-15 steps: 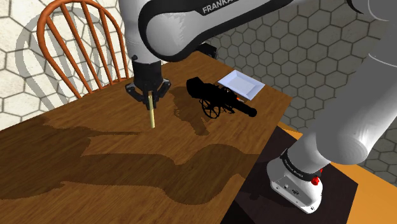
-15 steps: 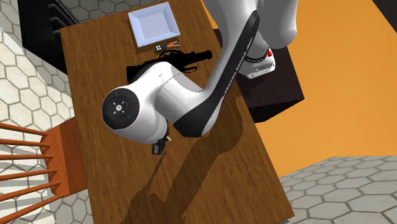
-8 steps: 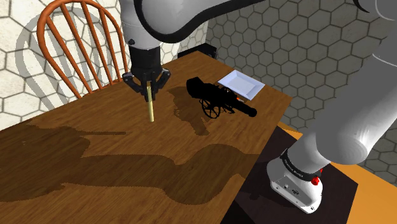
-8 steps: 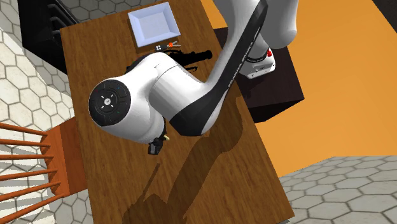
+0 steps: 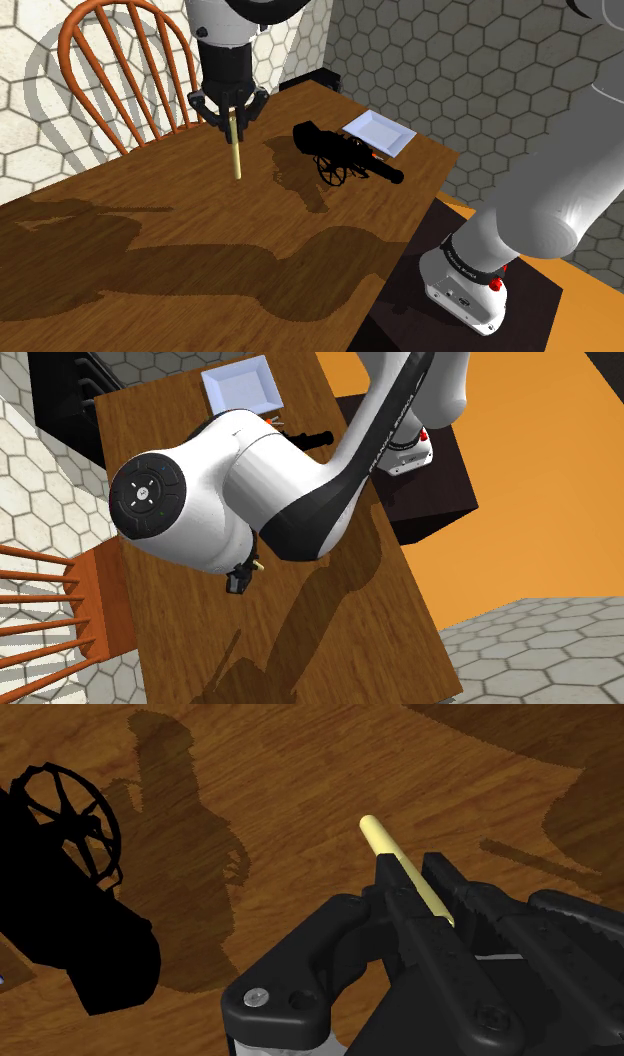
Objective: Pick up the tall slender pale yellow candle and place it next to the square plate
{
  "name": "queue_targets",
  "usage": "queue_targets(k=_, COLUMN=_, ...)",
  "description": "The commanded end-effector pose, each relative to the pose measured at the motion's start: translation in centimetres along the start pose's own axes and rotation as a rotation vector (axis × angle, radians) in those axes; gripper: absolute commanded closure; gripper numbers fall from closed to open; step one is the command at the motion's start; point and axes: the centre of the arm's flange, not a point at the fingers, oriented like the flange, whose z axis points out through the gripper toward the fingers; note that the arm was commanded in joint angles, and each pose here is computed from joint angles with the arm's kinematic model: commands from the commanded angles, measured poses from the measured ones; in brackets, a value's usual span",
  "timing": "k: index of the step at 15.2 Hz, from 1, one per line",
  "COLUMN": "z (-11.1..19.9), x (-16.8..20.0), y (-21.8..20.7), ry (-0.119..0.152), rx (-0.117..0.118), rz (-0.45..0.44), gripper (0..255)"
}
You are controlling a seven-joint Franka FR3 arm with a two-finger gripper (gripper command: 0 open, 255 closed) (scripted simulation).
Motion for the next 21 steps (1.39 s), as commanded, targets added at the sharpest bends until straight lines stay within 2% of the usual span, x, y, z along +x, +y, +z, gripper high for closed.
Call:
queue_targets(k=1, z=-1.1, x=0.0, y=0.0, ry=0.000, rx=0.000, rz=0.000, gripper=255)
queue_targets(k=21, z=-11.6, x=-0.4, y=-0.1, ry=0.000, rx=0.000, rz=0.000, gripper=255)
